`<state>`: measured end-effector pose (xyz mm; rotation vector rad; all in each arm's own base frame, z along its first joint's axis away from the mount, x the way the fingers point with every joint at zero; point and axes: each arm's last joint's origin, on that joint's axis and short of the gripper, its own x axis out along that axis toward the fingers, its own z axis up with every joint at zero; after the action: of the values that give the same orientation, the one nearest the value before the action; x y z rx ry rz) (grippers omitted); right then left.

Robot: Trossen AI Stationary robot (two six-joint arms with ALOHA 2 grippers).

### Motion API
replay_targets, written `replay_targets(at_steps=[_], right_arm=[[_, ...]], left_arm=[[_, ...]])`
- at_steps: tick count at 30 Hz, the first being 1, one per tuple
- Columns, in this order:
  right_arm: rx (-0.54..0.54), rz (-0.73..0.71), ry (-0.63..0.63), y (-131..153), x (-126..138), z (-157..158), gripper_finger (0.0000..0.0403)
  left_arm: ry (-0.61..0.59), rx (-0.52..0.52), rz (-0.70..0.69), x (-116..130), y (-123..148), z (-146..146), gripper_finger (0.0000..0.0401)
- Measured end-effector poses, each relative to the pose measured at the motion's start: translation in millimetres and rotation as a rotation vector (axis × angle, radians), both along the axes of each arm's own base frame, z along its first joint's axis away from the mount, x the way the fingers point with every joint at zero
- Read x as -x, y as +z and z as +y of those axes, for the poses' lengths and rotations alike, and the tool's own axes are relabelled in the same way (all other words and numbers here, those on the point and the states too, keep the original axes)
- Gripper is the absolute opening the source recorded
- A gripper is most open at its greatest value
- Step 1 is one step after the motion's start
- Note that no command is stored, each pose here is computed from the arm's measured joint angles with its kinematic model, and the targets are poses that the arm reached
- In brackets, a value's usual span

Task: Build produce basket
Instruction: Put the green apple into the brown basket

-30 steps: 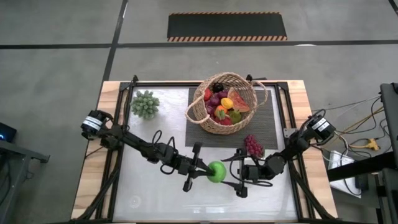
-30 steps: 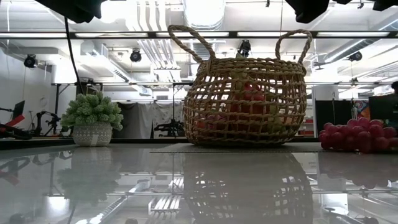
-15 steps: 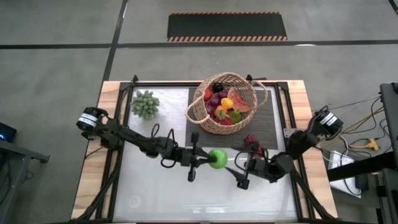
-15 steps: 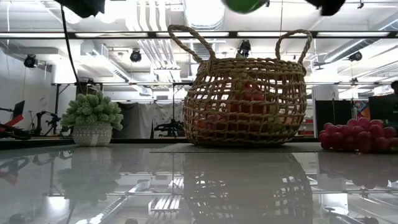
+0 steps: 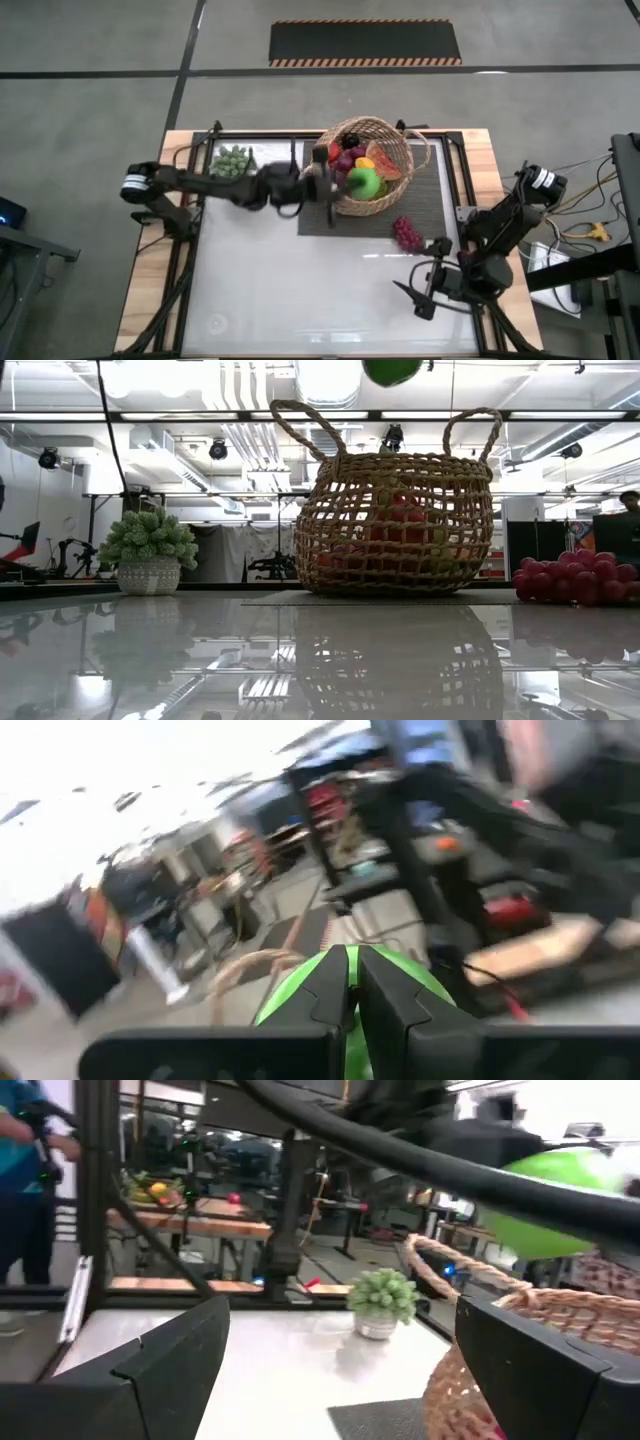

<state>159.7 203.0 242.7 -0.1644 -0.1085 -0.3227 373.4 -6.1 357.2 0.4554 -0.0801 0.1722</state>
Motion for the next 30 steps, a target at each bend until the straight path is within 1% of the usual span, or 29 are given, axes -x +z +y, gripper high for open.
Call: replay_targets(at_steps=[3,6,10,13,18,22,24,26,30], right_arm=[[-0.001,0.007,0.017,-4,0,3,0.0368],[0.0,0.014,0.021,-9,-1,6,0.0368],[-0.003,0.017,0.023,-13,-2,7,0.0368],[-0.013,0.015,0.025,-13,-2,7,0.0368],[-0.018,0.013,0.026,-13,-2,7,0.0368],[-0.018,0.013,0.026,-13,-2,7,0.0368],[-0.017,0.013,0.027,-13,-2,7,0.0368],[-0.017,0.013,0.027,-13,-2,7,0.0368],[-0.016,0.014,0.028,-13,-2,7,0.0368]], left_arm=[[0.062,0.104,-0.017,-14,-1,28,0.0],[0.118,0.164,0.012,-32,-18,51,0.0],[0.19,0.176,0.076,-54,-44,72,0.0],[0.264,0.18,0.102,-64,-54,87,0.0],[0.404,0.184,0.104,-70,-66,107,0.0],[0.452,0.188,0.123,-71,-76,115,0.0],[0.503,0.195,0.12,-71,-77,118,0.0003],[0.541,0.206,0.119,-70,-80,119,0.0013],[0.546,0.209,0.119,-70,-81,119,0.0043]])
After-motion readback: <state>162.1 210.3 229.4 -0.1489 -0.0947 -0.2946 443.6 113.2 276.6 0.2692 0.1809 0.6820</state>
